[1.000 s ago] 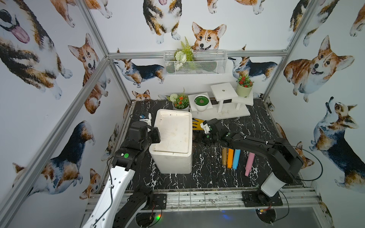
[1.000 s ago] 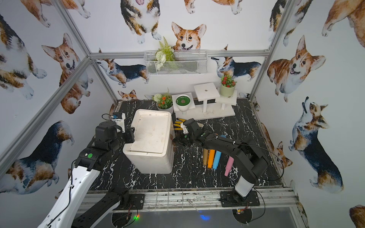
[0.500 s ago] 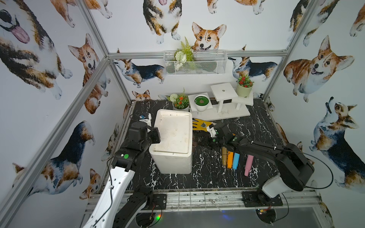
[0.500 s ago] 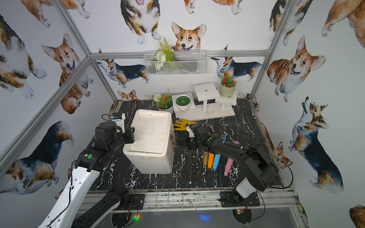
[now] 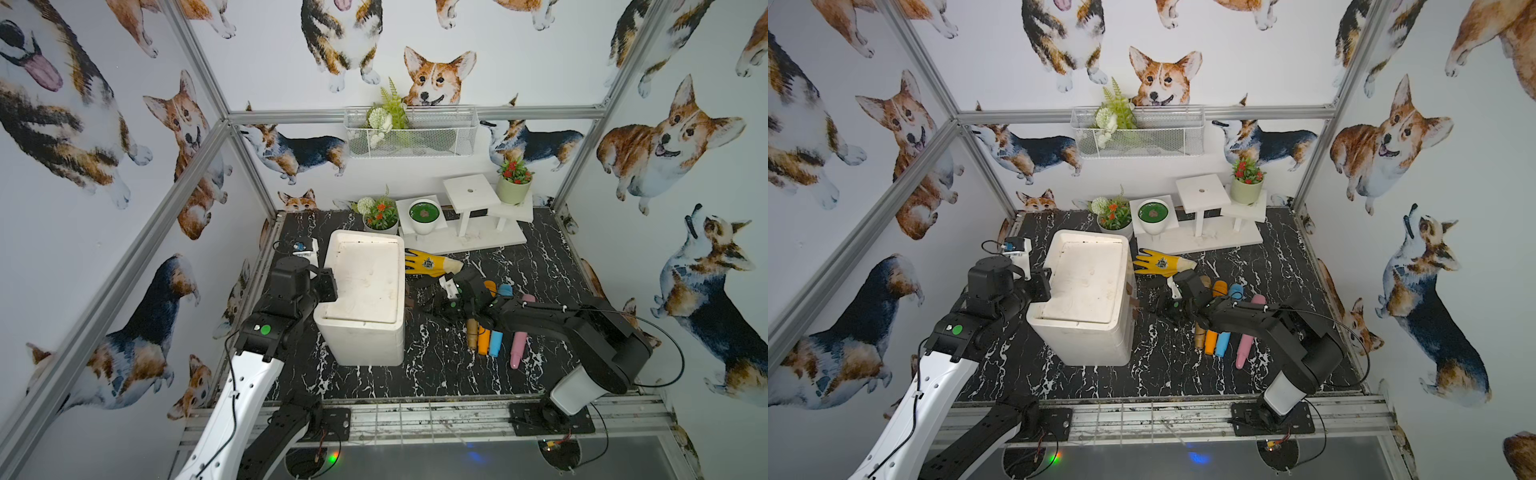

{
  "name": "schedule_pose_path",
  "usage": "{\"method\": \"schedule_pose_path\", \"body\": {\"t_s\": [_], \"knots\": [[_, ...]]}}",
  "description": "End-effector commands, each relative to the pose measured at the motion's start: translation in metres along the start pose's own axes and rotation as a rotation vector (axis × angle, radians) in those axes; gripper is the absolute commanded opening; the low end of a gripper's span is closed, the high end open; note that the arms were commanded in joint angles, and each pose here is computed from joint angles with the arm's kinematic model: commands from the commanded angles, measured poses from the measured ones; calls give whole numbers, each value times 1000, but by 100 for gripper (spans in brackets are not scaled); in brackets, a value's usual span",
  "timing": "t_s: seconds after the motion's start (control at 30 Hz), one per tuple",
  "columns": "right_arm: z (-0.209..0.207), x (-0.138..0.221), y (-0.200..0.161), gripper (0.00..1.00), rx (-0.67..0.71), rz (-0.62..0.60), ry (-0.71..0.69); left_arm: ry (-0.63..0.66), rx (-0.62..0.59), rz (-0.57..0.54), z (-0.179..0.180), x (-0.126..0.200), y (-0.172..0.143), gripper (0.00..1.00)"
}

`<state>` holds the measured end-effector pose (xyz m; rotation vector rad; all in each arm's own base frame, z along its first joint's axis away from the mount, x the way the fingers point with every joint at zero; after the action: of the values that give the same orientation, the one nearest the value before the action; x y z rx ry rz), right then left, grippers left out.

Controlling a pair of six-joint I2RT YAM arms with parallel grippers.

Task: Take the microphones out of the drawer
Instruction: Close the drawer in the storage box, then open the drawer in the storage box.

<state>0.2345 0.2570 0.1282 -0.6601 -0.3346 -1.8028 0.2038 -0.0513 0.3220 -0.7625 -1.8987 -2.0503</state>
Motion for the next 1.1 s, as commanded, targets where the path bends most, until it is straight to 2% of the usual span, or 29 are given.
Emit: {"method": "schedule_pose_path", "body": {"t_s": [0.0, 0.27, 0.83, 0.97, 1.07], "knots": [[15, -9, 2, 43, 9, 3, 101, -60, 35, 152, -5, -2, -25, 2], [14, -37, 1, 48, -13, 37, 166, -59, 33, 151, -5, -2, -25, 2], [-3, -66, -1, 51, -128, -14, 298, -60, 26, 153, -5, -5, -23, 3], [-6, -69, -2, 44, -173, -32, 350, -60, 24, 156, -5, -6, -23, 3], [-7, -72, -2, 33, -191, -34, 375, -62, 25, 155, -6, -6, -23, 3]]}}
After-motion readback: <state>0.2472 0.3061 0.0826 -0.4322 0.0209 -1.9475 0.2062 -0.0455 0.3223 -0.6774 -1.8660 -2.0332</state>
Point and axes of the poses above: each gripper's point midway between its finger pads, its own x axis back along the fingers, its own z axis along the line the jaws close on, y = z × x, the point moved 9 cm from there along x, back along the fingers, and after that the axes turned 14 degrees about -x, right-handed, at the moved point
